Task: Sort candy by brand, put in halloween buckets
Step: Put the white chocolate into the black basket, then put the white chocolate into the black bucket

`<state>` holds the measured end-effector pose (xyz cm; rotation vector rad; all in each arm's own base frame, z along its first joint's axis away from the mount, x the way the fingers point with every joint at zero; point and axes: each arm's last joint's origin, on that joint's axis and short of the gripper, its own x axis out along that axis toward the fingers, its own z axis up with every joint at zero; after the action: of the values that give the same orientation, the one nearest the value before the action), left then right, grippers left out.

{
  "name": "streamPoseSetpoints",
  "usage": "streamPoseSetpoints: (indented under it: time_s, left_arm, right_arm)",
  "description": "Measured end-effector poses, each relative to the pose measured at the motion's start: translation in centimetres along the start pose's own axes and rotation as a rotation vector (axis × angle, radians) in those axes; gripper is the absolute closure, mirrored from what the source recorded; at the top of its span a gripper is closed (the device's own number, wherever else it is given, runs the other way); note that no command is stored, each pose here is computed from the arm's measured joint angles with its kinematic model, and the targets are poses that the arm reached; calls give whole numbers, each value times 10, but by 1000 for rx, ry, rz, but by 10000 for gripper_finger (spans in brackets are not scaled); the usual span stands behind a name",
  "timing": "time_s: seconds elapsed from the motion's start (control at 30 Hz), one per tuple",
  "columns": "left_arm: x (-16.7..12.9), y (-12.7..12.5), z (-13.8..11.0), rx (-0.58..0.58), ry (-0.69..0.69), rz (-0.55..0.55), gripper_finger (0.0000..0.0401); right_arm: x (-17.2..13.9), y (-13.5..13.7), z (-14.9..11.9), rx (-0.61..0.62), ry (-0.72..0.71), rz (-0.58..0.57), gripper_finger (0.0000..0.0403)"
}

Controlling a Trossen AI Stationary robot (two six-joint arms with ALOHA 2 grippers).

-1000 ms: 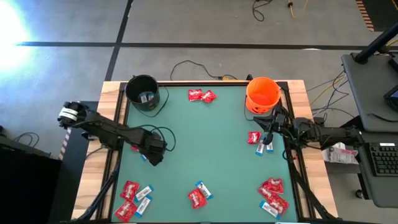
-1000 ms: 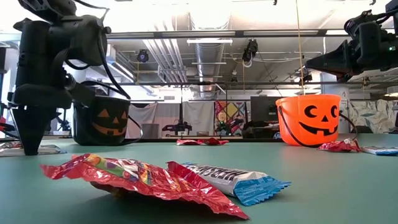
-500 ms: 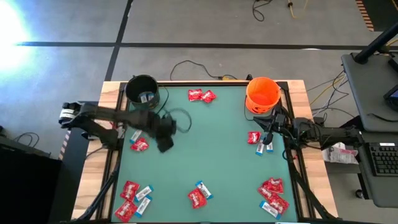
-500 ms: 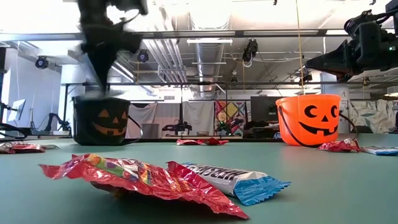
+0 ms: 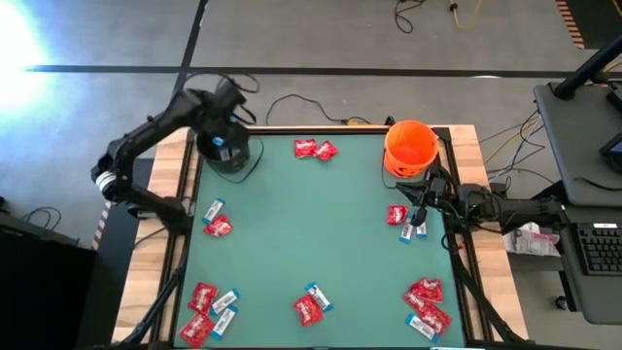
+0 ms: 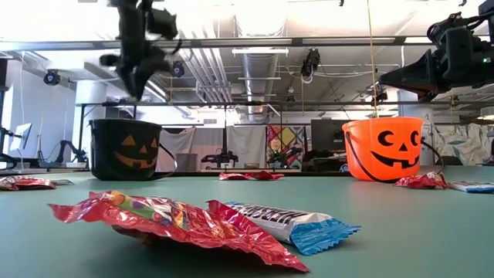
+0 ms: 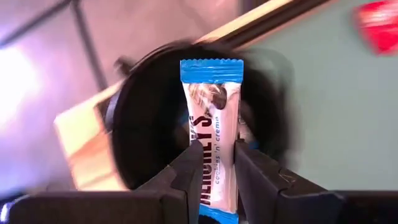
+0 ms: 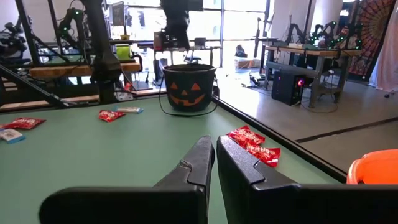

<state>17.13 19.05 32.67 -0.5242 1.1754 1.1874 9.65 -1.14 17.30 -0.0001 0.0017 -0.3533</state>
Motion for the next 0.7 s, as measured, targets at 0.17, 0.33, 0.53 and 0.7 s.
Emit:
streamPoseSetpoints:
  time_s: [0.17,0.33,0.53,0.7]
  left_arm:
    - [45,14,2,-39,155,13,328]
    - [81,9,-3,0,271,33,328]
    - [96,4,-4,24,319,42,327]
    - [69,3,0,42,259,-20,327]
  right_arm:
    - [0,0,0,0,0,0,385]
    - [0,0,0,0,0,0,385]
    - [0,0,0,0,0,0,385]
    - [0,0,0,0,0,0,385]
